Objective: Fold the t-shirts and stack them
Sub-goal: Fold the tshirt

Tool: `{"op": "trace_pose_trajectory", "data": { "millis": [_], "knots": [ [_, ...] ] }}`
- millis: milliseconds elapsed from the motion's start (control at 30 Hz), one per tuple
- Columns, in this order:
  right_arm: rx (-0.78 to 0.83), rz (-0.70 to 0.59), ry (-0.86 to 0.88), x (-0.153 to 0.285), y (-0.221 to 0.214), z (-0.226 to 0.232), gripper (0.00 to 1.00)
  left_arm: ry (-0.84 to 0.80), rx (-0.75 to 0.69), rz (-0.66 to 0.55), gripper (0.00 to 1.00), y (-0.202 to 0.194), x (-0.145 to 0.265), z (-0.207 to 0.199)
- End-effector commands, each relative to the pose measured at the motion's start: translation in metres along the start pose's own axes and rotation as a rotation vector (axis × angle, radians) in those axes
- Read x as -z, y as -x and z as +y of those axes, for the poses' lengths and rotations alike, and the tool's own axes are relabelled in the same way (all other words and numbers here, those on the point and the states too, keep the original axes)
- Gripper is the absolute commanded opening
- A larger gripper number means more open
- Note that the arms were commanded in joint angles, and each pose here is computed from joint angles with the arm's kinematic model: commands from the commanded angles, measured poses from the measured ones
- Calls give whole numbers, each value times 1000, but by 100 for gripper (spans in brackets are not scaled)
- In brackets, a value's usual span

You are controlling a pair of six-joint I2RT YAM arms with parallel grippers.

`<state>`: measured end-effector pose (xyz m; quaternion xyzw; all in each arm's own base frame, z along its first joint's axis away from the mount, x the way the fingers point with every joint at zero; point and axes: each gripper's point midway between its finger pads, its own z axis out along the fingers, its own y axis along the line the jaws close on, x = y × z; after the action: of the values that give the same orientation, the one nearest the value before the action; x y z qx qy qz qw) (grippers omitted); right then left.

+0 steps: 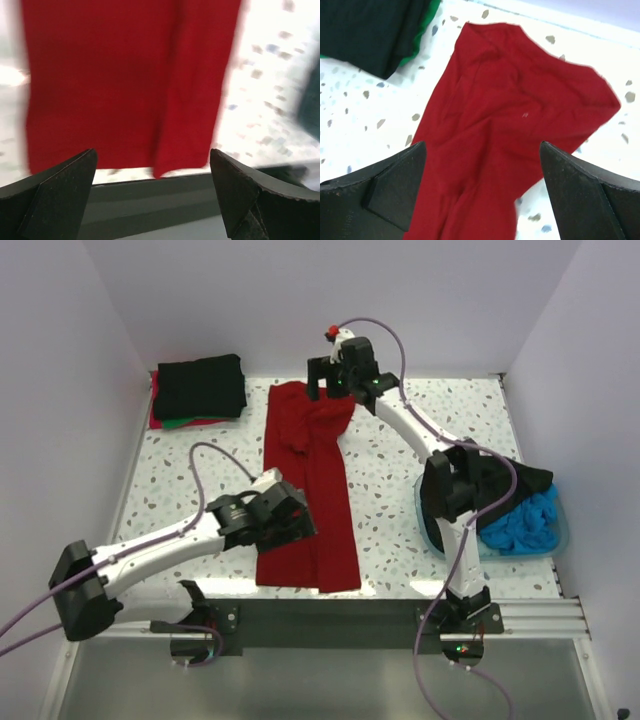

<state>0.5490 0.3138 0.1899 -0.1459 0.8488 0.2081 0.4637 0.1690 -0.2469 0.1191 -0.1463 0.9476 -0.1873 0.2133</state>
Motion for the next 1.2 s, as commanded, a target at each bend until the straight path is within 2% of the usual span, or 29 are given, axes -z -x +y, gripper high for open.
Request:
{"op": "trace_pose_trajectory", "data": {
  "millis": [0, 33, 167, 400, 600, 733, 833, 1033, 1167],
  "knots": [
    [-106, 192, -54, 12, -58, 16, 99, 323, 52, -92, 100, 9, 12, 102],
    [-99, 234, -52, 5, -75, 21, 99, 366, 59, -85, 100, 5, 11, 121],
    [-95, 269, -45, -17, -90, 27, 99, 353, 89, -80, 100, 9, 6, 144],
    [-41, 259, -102, -64, -102, 4, 99, 329, 63, -50, 100, 6, -8, 143],
    [-26, 345, -214, -85, -154, -51, 99, 333, 17, 7, 100, -1, -23, 140],
    [-50, 366, -212, -94, -169, -86, 99, 299, 3, 36, 100, -6, -31, 135],
    [-87, 340, -142, -102, -155, -90, 99, 235, -15, 55, 100, -10, -36, 126],
    [40, 242, -92, -99, -117, -88, 99, 213, -29, 60, 100, -9, -43, 123],
    [104, 208, -44, -81, -83, -73, 99, 193, -28, 81, 100, -13, -50, 122]
  ]
}}
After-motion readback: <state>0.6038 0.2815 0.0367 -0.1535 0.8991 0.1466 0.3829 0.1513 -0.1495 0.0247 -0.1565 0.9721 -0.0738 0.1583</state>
